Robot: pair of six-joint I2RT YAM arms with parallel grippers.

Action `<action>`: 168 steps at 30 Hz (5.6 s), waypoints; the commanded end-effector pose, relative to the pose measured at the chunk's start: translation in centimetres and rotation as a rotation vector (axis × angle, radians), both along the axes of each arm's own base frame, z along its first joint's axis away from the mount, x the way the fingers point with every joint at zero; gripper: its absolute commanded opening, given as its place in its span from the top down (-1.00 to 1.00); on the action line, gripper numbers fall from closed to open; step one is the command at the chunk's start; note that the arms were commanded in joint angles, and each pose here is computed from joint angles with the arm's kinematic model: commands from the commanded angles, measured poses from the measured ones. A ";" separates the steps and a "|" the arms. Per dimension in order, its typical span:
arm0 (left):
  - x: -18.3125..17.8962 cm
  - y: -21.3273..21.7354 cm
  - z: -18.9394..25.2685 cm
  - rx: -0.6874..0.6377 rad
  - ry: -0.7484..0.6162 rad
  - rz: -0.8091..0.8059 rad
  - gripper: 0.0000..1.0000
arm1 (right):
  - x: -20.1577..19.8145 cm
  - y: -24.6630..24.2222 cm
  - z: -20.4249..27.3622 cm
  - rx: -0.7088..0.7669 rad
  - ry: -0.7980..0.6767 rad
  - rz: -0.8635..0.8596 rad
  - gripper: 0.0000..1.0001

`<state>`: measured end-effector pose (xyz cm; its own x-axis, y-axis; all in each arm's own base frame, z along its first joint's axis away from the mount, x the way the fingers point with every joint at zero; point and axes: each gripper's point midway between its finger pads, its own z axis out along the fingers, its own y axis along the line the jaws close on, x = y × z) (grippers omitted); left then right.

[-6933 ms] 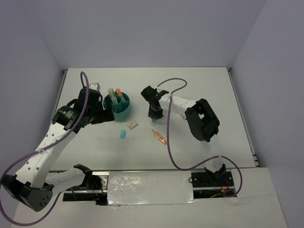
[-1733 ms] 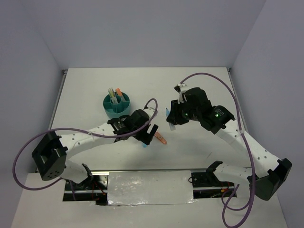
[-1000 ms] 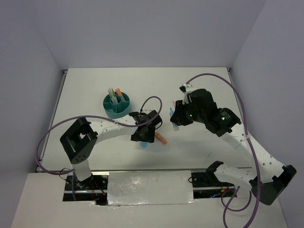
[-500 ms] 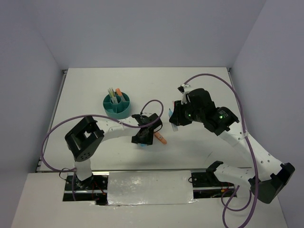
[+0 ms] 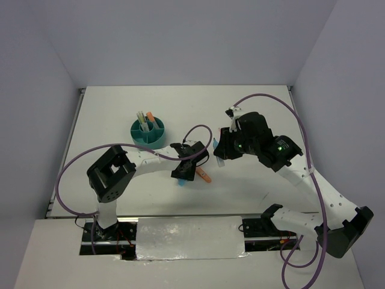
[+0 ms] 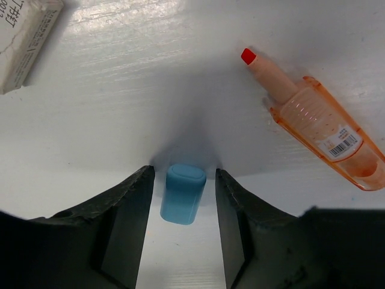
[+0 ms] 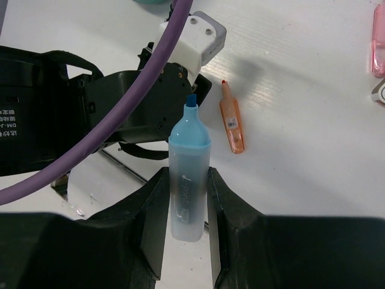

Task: Sort the stationery into containers
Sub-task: Close the pen cap on the pen, then place the pen in the storage box.

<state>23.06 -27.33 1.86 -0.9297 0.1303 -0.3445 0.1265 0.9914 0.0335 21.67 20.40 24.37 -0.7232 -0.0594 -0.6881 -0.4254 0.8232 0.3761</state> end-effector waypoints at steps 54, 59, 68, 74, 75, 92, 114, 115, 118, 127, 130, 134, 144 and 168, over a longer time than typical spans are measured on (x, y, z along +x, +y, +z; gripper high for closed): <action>-1.4 -1.2 42.4 -1.646 -0.690 -0.372 1.00 | -7.4 7.9 12.4 0.884 -0.068 0.588 1.00; -1.5 -1.0 42.0 -1.649 -0.688 -0.364 1.00 | -6.7 7.6 12.4 0.870 -0.076 0.557 1.00; -1.8 -1.0 42.0 -1.651 -0.677 -0.363 1.00 | -5.7 7.6 12.4 0.857 -0.084 0.539 1.00; -1.7 -1.1 41.2 -1.637 -0.663 -0.357 1.00 | -5.6 7.7 13.8 0.867 -0.101 0.562 1.00; -1.7 -1.1 41.1 -1.634 -0.663 -0.355 1.00 | -5.6 7.7 14.0 0.868 -0.106 0.564 1.00; -3.8 -2.4 41.4 -1.701 -0.610 -0.356 1.00 | -3.6 8.1 19.0 0.952 -0.237 0.589 1.00; -6.8 -4.8 37.9 -1.621 -0.462 -0.407 1.00 | 0.5 7.7 24.3 0.933 -0.340 0.549 1.00; -6.8 -4.9 37.7 -1.615 -0.456 -0.401 1.00 | 0.6 7.7 24.4 0.933 -0.341 0.545 1.00; -6.8 -5.4 37.3 -1.607 -0.446 -0.398 1.00 | 1.0 7.8 24.5 0.930 -0.341 0.532 1.00; -7.4 -6.4 36.3 -1.574 -0.414 -0.420 1.00 | 2.1 8.0 25.5 0.917 -0.353 0.506 1.00; -7.9 -6.6 36.0 -1.571 -0.403 -0.429 1.00 | 2.6 8.1 25.8 0.915 -0.354 0.500 1.00; -8.3 -6.5 35.4 -1.565 -0.397 -0.419 1.00 | 2.9 8.1 26.1 0.916 -0.348 0.502 1.00; -3.0 -3.4 40.4 -1.304 -0.724 -0.249 1.00 | 0.5 8.2 21.1 0.882 -0.281 0.657 -0.24; 20.2 9.7 29.7 -0.304 -1.076 0.272 1.00 | 6.5 -4.5 7.2 0.360 -0.239 -0.096 -0.44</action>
<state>40.21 -20.86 29.54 -0.2539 -0.3120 -0.9155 0.0802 0.9365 -0.3414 29.27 16.43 30.86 -0.5639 0.3025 -0.7684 -0.4438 0.6737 0.5909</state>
